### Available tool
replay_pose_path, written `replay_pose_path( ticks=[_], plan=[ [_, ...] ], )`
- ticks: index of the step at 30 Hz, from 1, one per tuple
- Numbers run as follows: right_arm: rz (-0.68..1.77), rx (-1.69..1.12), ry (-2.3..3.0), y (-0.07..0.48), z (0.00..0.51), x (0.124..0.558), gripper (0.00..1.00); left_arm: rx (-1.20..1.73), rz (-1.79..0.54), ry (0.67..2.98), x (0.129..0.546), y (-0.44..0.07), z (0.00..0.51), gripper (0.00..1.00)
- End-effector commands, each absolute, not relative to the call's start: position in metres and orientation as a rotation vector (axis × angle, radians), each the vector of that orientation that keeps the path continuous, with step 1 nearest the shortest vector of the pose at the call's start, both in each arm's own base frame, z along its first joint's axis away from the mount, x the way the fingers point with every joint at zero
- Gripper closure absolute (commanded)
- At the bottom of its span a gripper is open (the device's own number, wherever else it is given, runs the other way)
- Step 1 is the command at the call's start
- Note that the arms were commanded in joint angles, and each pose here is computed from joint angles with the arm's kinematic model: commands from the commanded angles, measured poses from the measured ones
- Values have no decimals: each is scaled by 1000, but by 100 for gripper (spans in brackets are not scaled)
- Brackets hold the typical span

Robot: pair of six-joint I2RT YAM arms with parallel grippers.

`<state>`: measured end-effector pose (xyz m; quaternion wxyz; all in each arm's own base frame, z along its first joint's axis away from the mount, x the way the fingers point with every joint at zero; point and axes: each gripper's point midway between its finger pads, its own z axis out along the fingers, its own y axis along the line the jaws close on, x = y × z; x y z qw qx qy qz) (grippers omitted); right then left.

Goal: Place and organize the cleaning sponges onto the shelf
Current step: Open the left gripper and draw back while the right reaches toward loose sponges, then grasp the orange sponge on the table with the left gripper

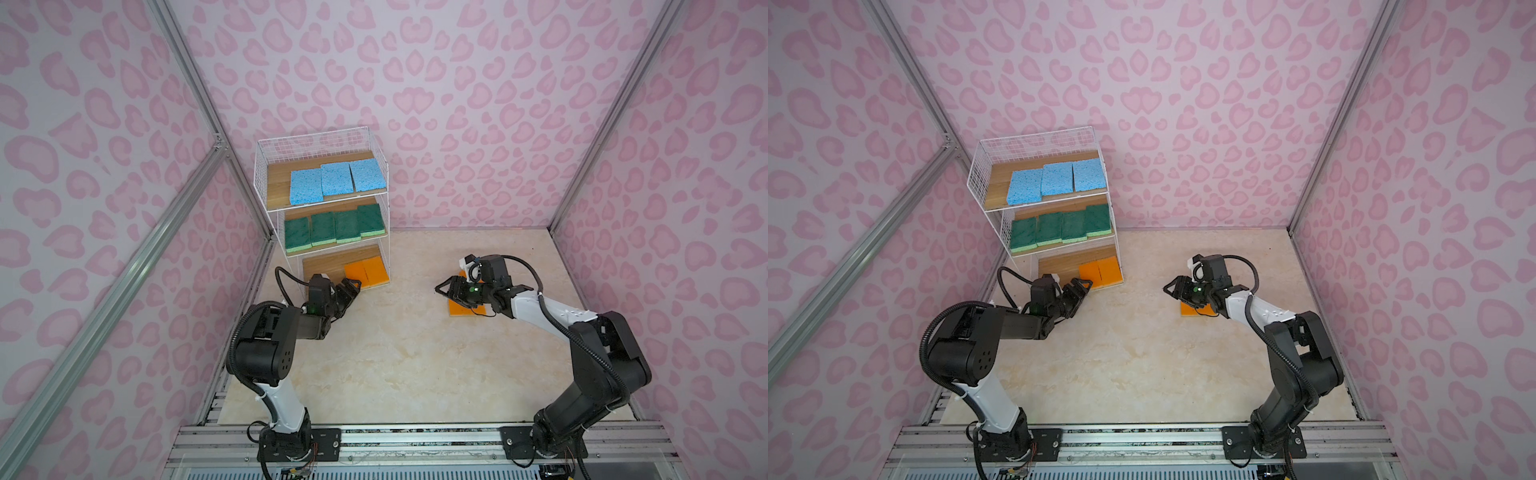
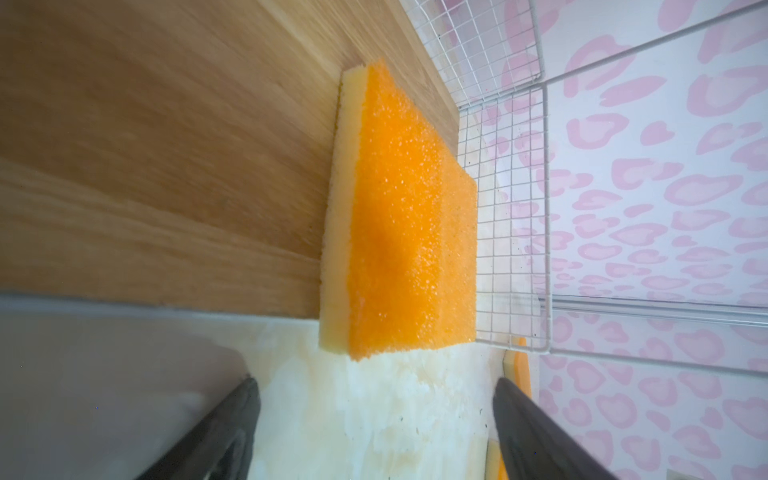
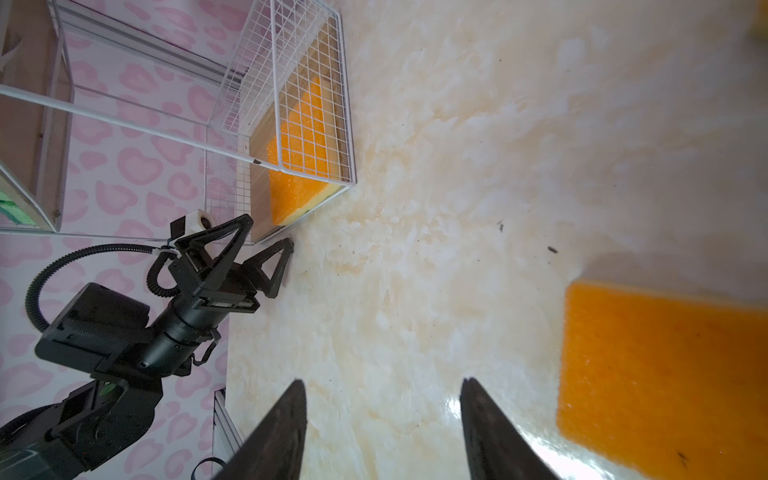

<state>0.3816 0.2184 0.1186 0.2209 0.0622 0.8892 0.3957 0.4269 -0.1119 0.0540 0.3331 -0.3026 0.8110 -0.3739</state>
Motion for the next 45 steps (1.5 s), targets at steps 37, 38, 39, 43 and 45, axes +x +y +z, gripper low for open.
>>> replay_pose_path(
  ticks=[37,38,39,43,45],
  plan=[
    [821,-151,2724,316,31,324,86,-383,-996,2216,282,-175,114,46],
    [858,-188,2711,327,38,319,83,-378,-995,2230,280,-175,112,47],
    [892,-212,2693,335,46,315,79,-374,-992,2241,278,-175,109,49],
    [1020,-245,2588,346,91,312,61,-351,-992,2279,270,-176,97,52],
    [1046,-244,2548,342,110,314,56,-328,-982,2297,266,-177,93,52]
  ],
)
